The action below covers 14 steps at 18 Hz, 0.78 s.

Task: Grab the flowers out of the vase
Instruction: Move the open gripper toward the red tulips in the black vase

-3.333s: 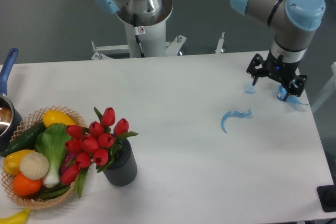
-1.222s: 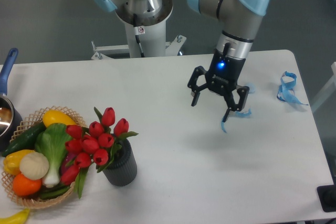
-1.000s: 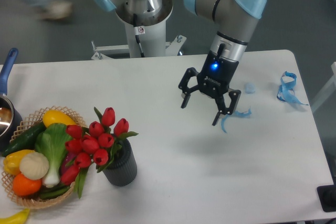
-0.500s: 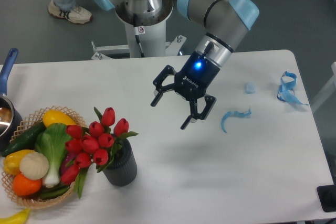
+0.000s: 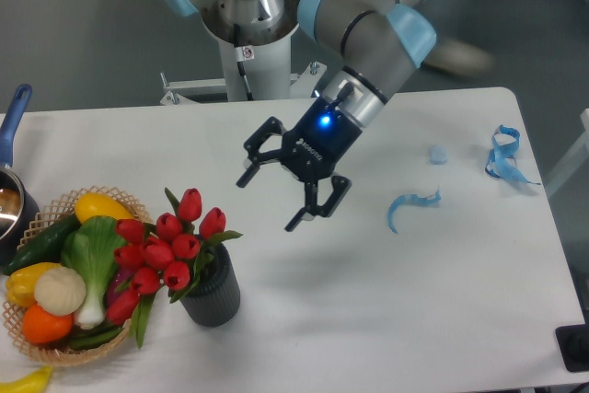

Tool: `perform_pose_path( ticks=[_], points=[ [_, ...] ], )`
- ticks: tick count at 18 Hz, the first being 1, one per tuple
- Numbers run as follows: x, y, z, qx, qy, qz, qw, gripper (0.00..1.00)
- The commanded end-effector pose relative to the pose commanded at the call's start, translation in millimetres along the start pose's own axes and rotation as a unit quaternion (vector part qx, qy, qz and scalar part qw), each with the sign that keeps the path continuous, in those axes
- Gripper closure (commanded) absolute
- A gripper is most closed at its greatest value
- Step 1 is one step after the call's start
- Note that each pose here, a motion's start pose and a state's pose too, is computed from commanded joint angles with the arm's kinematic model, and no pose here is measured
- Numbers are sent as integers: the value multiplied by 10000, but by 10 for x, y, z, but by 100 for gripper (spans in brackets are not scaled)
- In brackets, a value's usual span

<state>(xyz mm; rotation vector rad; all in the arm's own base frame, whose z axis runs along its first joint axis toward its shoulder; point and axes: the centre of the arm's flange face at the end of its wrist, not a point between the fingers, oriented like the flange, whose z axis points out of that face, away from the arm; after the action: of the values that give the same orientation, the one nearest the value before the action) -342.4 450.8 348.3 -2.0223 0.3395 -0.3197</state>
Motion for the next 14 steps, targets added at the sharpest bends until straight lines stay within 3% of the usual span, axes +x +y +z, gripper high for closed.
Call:
perform_pose_path(
  ticks=[4,14],
  points=[
    [46,31,363,-41,335,13,9994,0],
    [-102,72,600,133,559,-19,9983,0]
  ],
)
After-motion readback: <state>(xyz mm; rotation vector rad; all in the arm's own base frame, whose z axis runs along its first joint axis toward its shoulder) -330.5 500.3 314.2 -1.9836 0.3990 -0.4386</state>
